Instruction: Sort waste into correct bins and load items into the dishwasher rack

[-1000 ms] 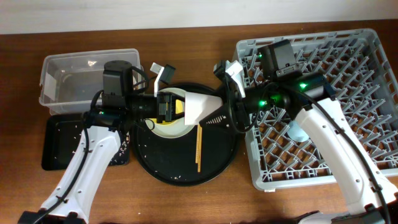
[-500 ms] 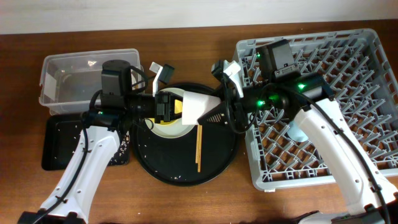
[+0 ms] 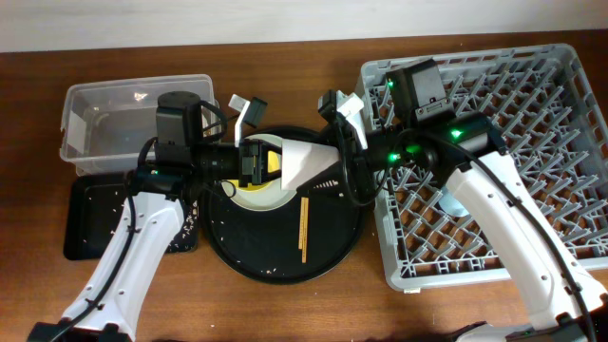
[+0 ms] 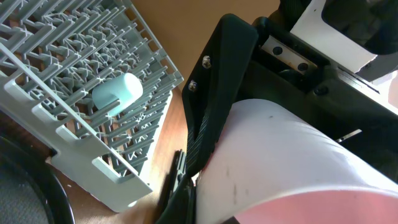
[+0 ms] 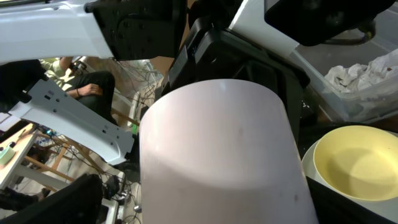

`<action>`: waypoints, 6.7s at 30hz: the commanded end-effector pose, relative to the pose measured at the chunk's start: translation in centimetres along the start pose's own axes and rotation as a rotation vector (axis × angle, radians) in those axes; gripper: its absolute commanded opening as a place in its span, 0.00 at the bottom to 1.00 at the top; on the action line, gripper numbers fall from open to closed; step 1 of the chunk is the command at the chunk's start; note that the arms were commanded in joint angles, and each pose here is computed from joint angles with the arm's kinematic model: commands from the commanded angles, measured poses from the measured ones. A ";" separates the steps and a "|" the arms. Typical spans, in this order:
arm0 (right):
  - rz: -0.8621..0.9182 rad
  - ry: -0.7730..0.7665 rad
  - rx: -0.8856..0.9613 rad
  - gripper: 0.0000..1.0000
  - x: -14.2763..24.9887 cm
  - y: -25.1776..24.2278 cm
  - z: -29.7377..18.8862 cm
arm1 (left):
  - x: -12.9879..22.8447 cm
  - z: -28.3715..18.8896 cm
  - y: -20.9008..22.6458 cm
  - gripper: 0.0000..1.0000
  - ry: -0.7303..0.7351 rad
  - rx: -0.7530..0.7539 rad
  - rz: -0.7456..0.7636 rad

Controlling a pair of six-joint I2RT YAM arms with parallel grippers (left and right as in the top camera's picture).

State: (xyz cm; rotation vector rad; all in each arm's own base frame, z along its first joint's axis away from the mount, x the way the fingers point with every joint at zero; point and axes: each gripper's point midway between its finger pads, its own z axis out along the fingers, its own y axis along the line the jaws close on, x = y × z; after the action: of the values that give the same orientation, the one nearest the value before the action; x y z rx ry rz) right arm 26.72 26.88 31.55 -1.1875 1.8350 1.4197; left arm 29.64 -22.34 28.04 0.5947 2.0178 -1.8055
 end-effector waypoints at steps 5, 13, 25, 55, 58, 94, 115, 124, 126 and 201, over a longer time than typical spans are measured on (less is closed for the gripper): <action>-0.016 -0.006 -0.034 0.83 -0.3 0.9 0.2 | -0.2 0.0 -0.4 0.00 -0.004 0.000 0.014; -0.016 -0.006 -0.034 0.67 -0.3 0.9 0.2 | -0.5 0.0 -0.6 0.00 -0.009 0.002 0.007; 0.116 0.175 0.243 0.52 4.0 -3.2 -0.7 | -0.2 -1.6 6.4 0.29 -0.076 -0.375 -0.004; 1.264 0.302 1.372 0.43 20.9 -9.0 -31.9 | 7.8 -16.3 12.8 0.30 -0.011 -1.150 -0.284; 1.293 0.336 1.355 0.43 21.9 -10.2 -31.9 | 8.1 -16.3 12.8 0.30 -0.003 -1.149 -0.295; 1.438 0.456 1.257 0.80 27.2 -15.7 -30.6 | 8.3 -16.2 12.7 0.30 0.004 -1.148 -0.303; 1.472 0.460 1.196 0.36 23.7 -12.4 -30.8 | 8.3 -16.2 12.7 0.30 0.004 -1.149 -0.303; 1.480 0.457 1.179 0.73 25.6 -13.7 -29.8 | 8.3 -16.2 12.7 0.30 0.004 -1.148 -0.304; 1.477 0.454 1.182 0.90 25.6 -13.8 -29.9 | 8.3 -16.2 12.7 0.30 0.004 -1.149 -0.303; 1.661 0.251 1.317 0.97 27.1 -15.8 -27.6 | 8.5 -16.3 12.7 0.31 0.008 -1.156 -0.308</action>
State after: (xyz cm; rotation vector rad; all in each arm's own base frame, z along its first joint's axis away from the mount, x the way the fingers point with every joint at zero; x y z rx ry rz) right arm 31.05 -9.36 10.82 1.0647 3.0717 0.0806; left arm 29.49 -4.60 14.30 -0.1006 2.7720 -0.4874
